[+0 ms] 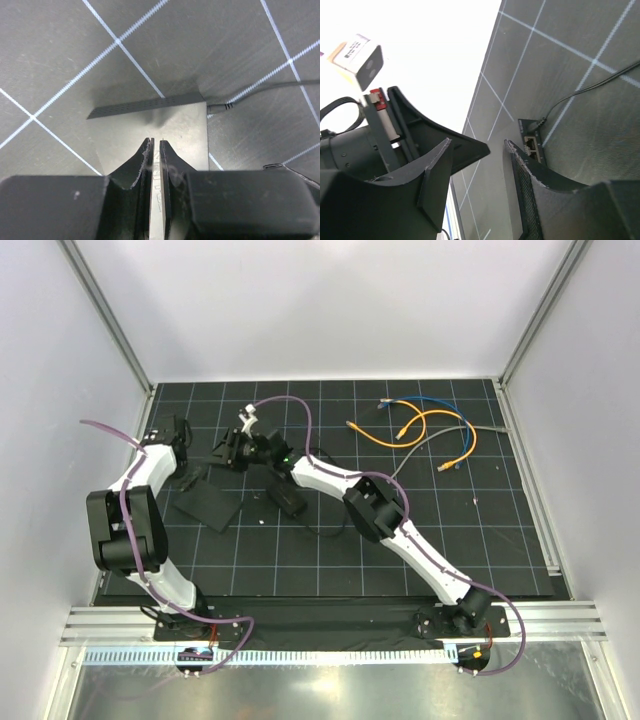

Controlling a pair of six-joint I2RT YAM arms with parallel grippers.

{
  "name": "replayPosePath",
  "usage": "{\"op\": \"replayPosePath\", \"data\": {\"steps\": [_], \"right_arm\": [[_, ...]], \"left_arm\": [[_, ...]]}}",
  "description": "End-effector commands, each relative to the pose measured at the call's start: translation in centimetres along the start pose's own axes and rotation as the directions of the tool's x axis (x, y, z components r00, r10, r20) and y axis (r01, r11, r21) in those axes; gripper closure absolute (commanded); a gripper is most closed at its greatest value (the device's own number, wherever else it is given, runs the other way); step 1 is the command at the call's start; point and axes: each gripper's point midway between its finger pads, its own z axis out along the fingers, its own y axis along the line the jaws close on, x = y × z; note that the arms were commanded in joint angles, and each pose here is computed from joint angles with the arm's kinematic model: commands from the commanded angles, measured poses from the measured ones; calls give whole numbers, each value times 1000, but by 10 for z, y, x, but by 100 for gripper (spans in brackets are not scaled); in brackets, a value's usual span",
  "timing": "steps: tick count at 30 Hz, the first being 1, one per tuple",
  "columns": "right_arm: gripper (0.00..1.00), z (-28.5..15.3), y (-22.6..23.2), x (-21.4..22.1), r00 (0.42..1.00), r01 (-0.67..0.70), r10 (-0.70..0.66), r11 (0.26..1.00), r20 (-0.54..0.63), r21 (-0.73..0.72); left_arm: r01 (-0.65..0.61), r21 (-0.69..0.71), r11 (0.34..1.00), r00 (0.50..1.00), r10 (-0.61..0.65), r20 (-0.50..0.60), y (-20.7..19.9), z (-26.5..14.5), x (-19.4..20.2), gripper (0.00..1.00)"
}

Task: Pull the plug from the switch port

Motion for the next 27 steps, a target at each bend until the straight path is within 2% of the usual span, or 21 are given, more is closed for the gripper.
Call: {"op": "replayPosePath", "data": {"steps": [1,6,12,18,27], "right_arm": [[49,3,-5,6,1000,-13,13,1000,-25,6],[50,6,-13,11,999,-32,33,999,-31,14],[52,12,-18,21,995,-81,81,997,-55,0],[52,15,-21,25,993,-108,107,994,-55,-10],[52,16,-29,25,987,-157,157,988,-44,1]], "left_arm": [[35,-15,999,997,-34,73,-2,-7,-21,87],[-40,-19,999,997,41,58,-12,4,-29,80],[-56,12,998,996,55,64,-18,16,-33,70],[-93,46,995,996,93,-11,-24,29,-15,69],[-65,110,992,995,73,-71,-27,37,11,70]]}}
